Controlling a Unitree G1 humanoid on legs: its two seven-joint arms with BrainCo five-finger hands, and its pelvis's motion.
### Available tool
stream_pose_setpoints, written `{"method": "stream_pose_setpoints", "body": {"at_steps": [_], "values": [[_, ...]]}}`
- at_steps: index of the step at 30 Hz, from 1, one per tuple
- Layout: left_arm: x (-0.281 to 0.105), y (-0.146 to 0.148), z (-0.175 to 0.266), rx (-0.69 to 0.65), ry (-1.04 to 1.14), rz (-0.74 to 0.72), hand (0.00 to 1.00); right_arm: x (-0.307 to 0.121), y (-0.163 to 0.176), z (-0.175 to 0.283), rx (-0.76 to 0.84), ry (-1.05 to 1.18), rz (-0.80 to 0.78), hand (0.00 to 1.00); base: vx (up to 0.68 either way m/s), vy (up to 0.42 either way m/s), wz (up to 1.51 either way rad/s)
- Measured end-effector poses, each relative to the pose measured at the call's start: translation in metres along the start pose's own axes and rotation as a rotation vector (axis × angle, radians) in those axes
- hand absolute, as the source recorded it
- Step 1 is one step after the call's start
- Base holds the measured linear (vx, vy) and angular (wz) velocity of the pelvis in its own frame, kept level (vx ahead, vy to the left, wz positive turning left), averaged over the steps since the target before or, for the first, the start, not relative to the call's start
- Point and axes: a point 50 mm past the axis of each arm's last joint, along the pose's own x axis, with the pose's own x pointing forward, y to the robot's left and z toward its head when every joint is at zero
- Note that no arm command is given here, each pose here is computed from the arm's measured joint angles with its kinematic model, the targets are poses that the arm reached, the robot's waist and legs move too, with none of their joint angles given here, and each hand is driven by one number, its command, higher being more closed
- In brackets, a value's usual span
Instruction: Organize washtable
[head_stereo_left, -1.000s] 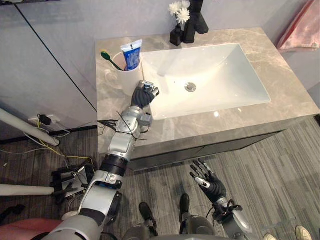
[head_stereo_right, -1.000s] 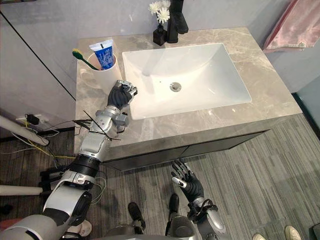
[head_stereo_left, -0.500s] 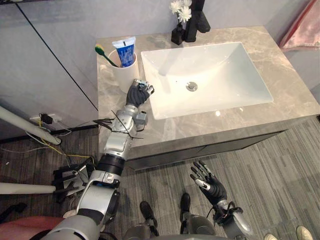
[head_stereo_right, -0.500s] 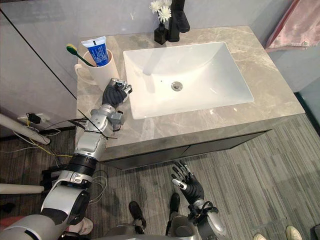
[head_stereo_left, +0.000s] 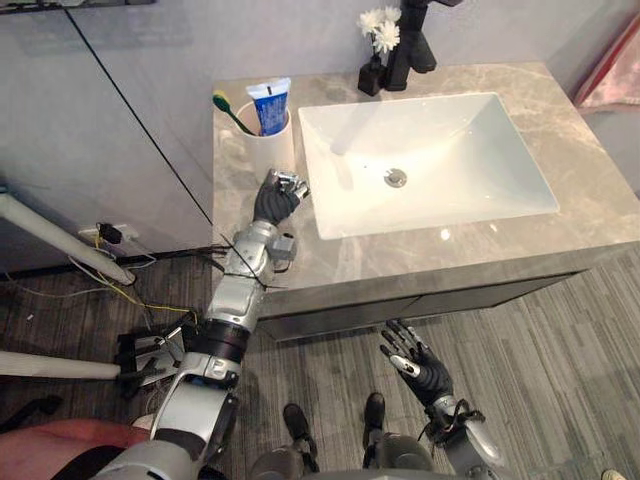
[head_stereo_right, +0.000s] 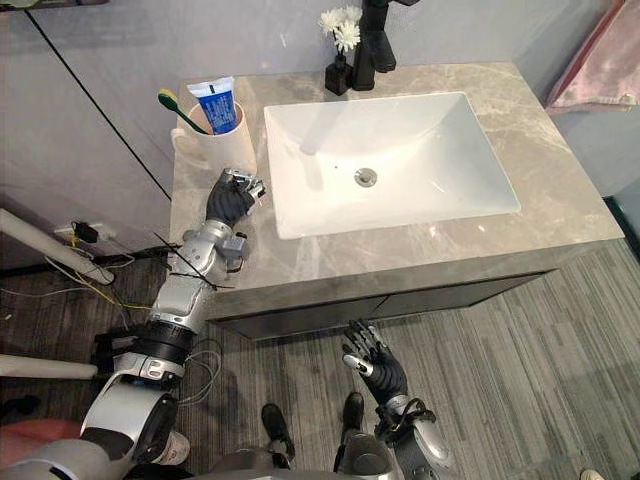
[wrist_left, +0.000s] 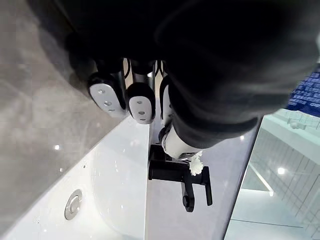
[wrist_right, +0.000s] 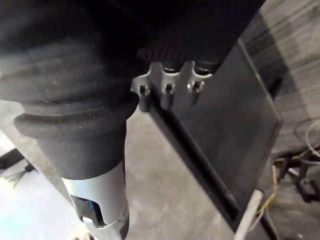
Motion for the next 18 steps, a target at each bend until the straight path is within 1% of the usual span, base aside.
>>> {"method": "stream_pose_setpoints", "body": {"at_steps": [18], "values": [[-0.012,0.001,-0.016,-0.02,0.055,-0.002,1.0,-0.002,-0.005,-0.008,0.011,0.033,-0.023,0.0,0.0,-0.001,0.03]]}}
